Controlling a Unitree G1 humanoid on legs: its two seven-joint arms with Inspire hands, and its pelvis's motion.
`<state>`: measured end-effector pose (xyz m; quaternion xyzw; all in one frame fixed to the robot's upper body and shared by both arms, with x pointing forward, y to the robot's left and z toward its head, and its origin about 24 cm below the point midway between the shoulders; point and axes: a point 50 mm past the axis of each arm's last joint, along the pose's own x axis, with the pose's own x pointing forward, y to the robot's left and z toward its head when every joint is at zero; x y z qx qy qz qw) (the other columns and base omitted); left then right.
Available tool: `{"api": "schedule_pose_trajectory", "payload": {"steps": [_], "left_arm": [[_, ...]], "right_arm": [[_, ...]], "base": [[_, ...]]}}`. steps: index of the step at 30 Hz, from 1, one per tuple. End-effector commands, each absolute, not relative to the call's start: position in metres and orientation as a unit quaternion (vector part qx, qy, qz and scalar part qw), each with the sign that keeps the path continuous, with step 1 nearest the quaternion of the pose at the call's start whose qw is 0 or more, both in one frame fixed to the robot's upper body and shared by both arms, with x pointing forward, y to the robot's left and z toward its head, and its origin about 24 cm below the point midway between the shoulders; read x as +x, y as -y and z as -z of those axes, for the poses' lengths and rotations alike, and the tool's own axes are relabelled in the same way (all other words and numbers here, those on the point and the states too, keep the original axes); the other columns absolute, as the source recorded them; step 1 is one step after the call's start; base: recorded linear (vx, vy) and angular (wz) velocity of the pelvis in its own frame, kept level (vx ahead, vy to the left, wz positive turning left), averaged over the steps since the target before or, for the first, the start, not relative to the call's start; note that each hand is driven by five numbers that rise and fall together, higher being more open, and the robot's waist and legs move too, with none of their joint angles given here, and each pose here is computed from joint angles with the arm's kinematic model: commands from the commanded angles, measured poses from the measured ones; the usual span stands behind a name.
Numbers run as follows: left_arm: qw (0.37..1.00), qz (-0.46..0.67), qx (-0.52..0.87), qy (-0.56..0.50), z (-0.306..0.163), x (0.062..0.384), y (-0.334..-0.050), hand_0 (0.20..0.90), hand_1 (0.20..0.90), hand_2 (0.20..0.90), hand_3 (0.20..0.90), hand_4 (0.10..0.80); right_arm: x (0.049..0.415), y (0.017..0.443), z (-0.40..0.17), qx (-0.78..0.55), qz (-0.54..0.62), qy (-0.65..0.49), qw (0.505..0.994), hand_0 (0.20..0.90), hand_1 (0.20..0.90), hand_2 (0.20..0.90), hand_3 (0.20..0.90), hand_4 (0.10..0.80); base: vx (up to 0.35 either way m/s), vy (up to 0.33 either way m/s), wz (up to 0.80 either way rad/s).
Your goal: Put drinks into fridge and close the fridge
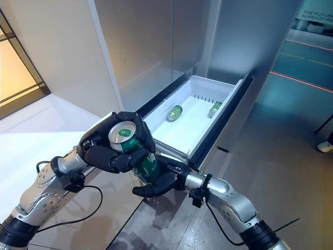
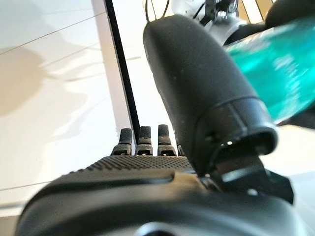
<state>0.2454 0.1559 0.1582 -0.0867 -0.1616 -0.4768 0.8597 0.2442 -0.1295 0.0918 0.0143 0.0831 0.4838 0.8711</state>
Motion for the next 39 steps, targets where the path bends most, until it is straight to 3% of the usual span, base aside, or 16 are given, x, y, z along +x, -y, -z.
{"api": "schedule_pose_trajectory", "payload": {"steps": [1,15,26,27,29,31,32,39], "left_arm": [[0.831,0.473,-0.07,0.285,-0.213,0.261,-0.152,0.3,0.3,0.3,0.2,0.1],[0.848,0.451,-0.069,0.269,-0.211,0.268,-0.161,0.3,0.3,0.3,0.2,0.1],[0.822,0.489,-0.107,0.272,-0.21,0.264,-0.145,0.3,0.3,0.3,0.2,0.1],[0.815,0.496,-0.118,0.274,-0.211,0.264,-0.14,0.3,0.3,0.3,0.2,0.1],[0.805,0.506,-0.133,0.279,-0.211,0.263,-0.136,0.3,0.3,0.3,0.2,0.1],[0.795,0.514,-0.152,0.285,-0.211,0.261,-0.13,0.3,0.3,0.3,0.2,0.1],[0.789,0.52,-0.163,0.285,-0.211,0.26,-0.126,0.3,0.3,0.3,0.2,0.1],[0.767,0.539,-0.202,0.282,-0.211,0.255,-0.108,0.3,0.3,0.3,0.2,0.1]], "right_arm": [[0.255,0.11,-0.18,0.019,-0.518,0.138,0.844,0.9,0.9,0.9,0.9,0.8],[0.26,0.119,-0.184,0.021,-0.517,0.107,0.849,0.9,0.9,0.9,0.9,0.8],[0.253,0.098,-0.159,0.074,-0.567,0.026,0.82,0.9,0.9,0.9,0.9,0.8],[0.253,0.093,-0.157,0.086,-0.572,0.022,0.816,0.841,0.841,0.841,0.831,0.731],[0.252,0.087,-0.156,0.098,-0.575,0.018,0.812,0.82,0.82,0.82,0.807,0.707],[0.251,0.081,-0.152,0.108,-0.578,0.012,0.808,0.836,0.836,0.836,0.826,0.726],[0.251,0.077,-0.151,0.112,-0.579,0.011,0.808,0.9,0.9,0.9,0.9,0.8],[0.248,0.061,-0.146,0.128,-0.582,0.0,0.803,0.9,0.9,0.9,0.9,0.8]], "base": [[0.0,0.0,0.0],[0.0,0.0,0.0],[0.0,0.0,0.0],[0.0,0.0,0.0],[0.0,0.0,0.0],[0.039,0.016,0.0],[0.041,0.013,0.0],[0.0,0.0,0.0]]}}
